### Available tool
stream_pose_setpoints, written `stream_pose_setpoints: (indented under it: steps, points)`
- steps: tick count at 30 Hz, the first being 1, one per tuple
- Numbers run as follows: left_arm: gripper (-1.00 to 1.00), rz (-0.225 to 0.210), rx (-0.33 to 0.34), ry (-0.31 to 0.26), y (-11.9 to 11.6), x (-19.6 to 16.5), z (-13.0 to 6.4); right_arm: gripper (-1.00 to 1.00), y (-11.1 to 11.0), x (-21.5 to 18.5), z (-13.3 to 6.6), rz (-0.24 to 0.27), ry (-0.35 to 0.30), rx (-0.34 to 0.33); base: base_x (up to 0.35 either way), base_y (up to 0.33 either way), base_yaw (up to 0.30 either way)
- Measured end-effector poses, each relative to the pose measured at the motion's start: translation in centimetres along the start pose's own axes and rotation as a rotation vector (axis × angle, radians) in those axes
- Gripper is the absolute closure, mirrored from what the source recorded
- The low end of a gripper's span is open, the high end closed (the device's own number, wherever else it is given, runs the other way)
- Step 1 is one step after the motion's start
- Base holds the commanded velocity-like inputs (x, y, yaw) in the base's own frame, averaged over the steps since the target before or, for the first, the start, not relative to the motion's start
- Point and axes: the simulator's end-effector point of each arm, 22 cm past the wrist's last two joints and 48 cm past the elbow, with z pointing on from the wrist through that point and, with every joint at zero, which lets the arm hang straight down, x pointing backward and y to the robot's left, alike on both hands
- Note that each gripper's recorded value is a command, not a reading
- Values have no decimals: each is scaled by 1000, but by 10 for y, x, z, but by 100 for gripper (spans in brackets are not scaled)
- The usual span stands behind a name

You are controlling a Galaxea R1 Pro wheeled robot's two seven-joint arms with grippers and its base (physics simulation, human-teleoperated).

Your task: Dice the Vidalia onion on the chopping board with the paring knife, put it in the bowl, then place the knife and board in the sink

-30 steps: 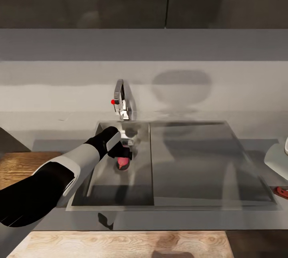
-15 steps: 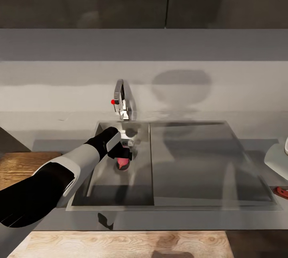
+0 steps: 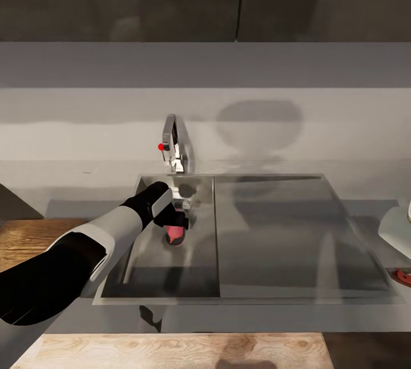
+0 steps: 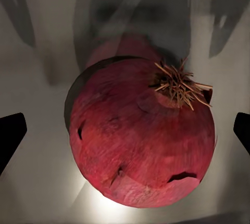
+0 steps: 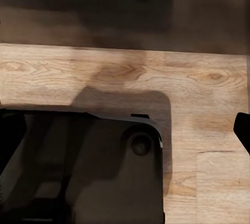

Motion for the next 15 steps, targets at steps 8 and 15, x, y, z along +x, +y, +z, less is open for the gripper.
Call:
stream_pose_setpoints:
  steps: [8,15]
  points:
    - [-100,0,-1,2,0,1,1,-100,1,-1,0,3,0,2,2,0,0]
    - [-100,0,-1,10,1,2,5,-100,1,2,-1,3,7,2,0,0,0]
